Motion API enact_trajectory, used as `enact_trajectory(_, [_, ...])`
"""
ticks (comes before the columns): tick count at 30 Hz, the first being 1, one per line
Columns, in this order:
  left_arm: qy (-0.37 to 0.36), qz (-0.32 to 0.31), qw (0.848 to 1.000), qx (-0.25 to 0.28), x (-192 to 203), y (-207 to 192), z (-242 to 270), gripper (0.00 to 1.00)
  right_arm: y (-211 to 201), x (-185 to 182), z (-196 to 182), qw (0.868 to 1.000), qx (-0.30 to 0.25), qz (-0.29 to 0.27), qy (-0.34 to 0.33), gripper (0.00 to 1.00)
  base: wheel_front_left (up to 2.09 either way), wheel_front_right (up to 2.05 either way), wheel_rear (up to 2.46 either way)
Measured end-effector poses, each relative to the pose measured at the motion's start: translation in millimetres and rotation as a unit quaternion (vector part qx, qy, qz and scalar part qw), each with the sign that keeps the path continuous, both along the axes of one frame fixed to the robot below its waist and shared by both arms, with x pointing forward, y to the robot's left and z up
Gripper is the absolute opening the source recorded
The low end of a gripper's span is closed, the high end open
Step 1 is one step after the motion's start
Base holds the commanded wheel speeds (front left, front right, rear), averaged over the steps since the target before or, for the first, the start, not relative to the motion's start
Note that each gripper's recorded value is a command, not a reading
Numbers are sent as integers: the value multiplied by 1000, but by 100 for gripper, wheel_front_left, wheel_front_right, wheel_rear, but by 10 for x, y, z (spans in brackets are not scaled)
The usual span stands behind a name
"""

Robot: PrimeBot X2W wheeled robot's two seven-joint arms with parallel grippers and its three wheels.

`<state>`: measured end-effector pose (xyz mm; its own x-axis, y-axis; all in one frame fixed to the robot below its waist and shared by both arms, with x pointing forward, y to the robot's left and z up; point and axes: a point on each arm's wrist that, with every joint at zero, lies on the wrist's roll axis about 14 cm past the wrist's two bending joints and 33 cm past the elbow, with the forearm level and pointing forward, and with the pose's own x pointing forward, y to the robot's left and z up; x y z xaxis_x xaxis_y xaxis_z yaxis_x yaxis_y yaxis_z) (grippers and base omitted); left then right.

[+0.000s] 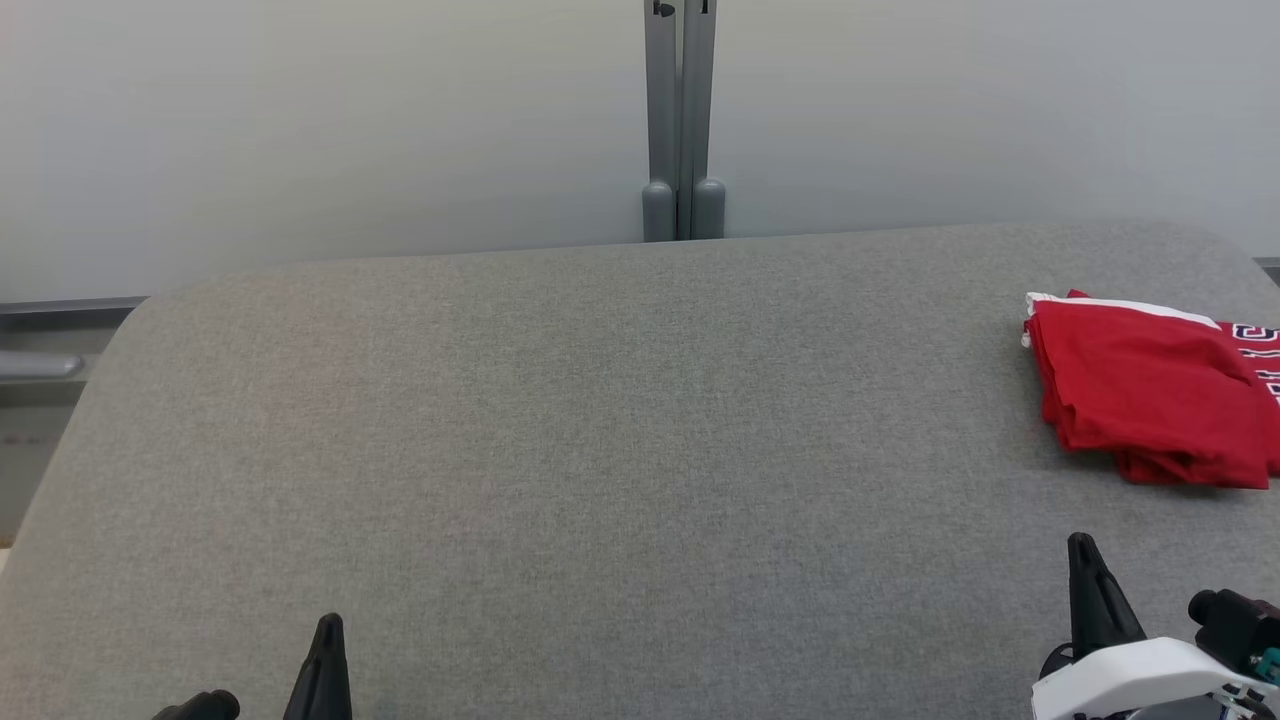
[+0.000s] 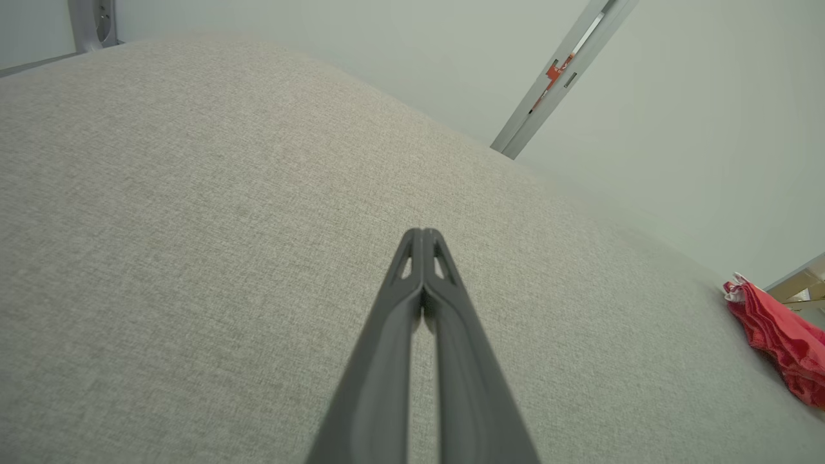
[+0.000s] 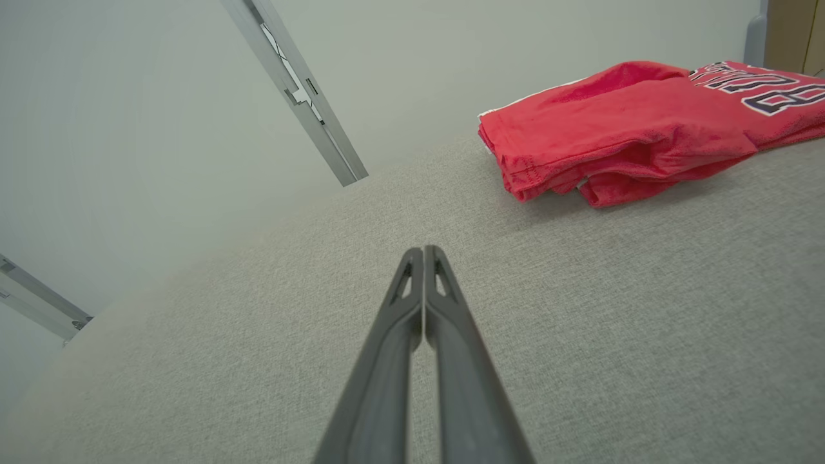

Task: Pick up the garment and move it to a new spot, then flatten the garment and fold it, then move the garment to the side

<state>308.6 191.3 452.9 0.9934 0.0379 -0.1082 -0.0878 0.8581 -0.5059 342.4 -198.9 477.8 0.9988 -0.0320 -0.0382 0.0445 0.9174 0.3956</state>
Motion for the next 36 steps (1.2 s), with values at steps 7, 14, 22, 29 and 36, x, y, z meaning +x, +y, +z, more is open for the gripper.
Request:
enact_trajectory(7, [-1,12,999,-53,76,35,35,0,-13,46,19,998,61,-8,1,0,0,0,0])
enact_trajectory(14, [-4,19,995,-97,144,57,71,0,-23,88,37,993,113,-13,0,0,0,0,0])
enact_trajectory(22, [-7,27,988,-149,219,82,112,0,-27,135,59,985,171,-17,0,0,0,0,0])
enact_trajectory(29, [-10,31,981,-189,279,96,146,0,-27,177,83,976,217,-19,-2,0,0,0,0])
enact_trajectory(36, [-13,33,973,-228,334,100,176,0,-27,207,94,965,260,-19,-2,0,0,0,0])
